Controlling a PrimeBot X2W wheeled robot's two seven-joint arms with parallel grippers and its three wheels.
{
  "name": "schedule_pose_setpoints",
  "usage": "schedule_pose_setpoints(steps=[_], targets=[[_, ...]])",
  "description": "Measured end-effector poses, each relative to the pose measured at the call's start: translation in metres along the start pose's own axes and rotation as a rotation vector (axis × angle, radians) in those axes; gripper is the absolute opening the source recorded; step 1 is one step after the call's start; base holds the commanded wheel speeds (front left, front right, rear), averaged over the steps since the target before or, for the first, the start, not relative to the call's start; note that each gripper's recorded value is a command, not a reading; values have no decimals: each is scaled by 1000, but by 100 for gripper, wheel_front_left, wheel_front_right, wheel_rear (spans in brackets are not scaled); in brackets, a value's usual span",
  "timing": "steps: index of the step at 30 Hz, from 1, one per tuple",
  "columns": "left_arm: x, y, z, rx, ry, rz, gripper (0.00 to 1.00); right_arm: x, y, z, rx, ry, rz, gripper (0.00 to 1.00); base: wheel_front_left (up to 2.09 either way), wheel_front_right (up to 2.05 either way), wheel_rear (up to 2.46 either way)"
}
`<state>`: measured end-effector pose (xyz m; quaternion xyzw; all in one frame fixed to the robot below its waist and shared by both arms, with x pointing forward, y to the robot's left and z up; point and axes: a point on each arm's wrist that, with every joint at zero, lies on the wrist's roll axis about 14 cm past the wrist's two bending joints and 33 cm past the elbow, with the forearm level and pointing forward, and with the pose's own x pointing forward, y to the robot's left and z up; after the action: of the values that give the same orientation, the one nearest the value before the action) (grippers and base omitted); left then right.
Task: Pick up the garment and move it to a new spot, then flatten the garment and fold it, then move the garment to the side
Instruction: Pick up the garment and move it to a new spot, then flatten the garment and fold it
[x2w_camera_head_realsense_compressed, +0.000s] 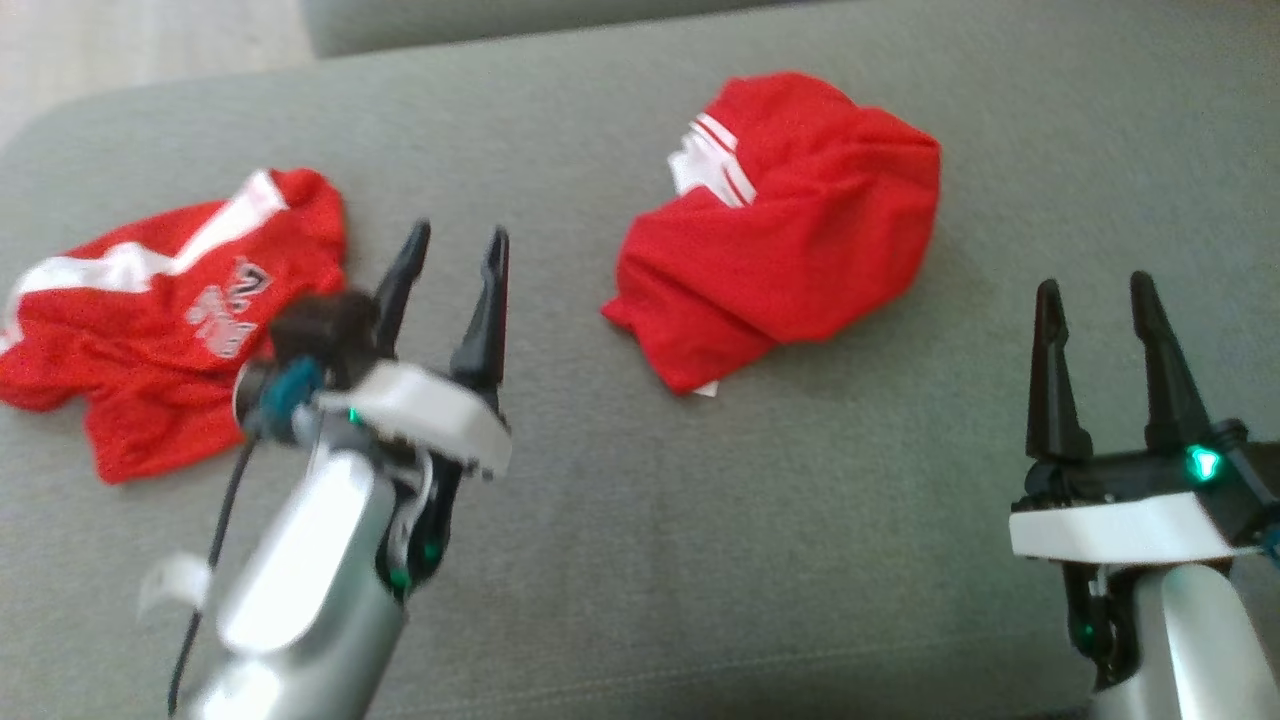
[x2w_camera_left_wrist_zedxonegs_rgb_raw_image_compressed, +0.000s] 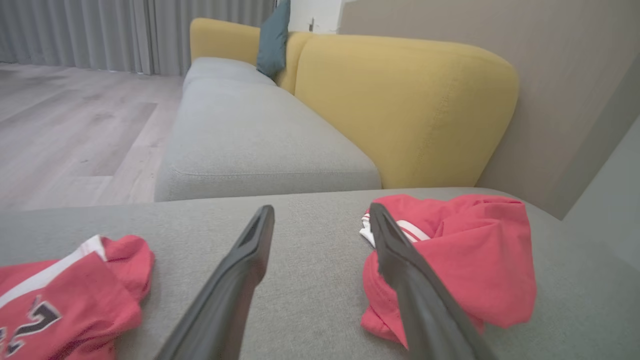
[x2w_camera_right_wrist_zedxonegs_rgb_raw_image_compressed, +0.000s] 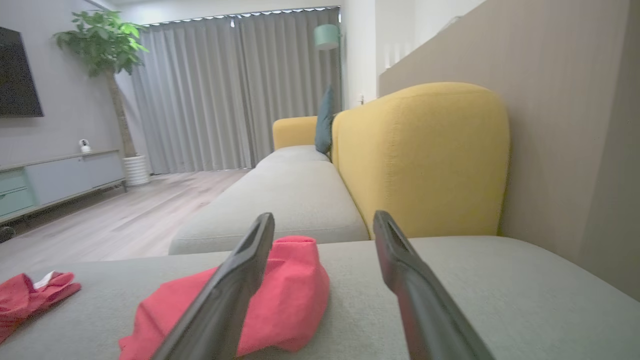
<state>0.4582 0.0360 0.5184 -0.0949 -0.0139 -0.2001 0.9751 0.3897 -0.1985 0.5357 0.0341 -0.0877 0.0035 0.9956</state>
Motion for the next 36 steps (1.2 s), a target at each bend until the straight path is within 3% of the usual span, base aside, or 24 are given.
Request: schedule_pose_setpoints(steps=[6, 13, 20, 36], targets=[[-65, 9, 8, -15, -37, 121, 100, -10, 15, 6, 11, -13, 43, 100, 0, 0, 0], [-102, 15, 27, 11, -112, 197, 100, -26, 24, 10, 42, -17, 63, 100, 0, 0, 0], [-118, 26, 36, 22, -150, 251, 100, -29, 24, 15, 48, -32, 62, 100, 0, 0, 0], [-123, 30, 31, 33, -139, 249, 100, -28, 28, 15, 52, -31, 73, 100, 0, 0, 0]])
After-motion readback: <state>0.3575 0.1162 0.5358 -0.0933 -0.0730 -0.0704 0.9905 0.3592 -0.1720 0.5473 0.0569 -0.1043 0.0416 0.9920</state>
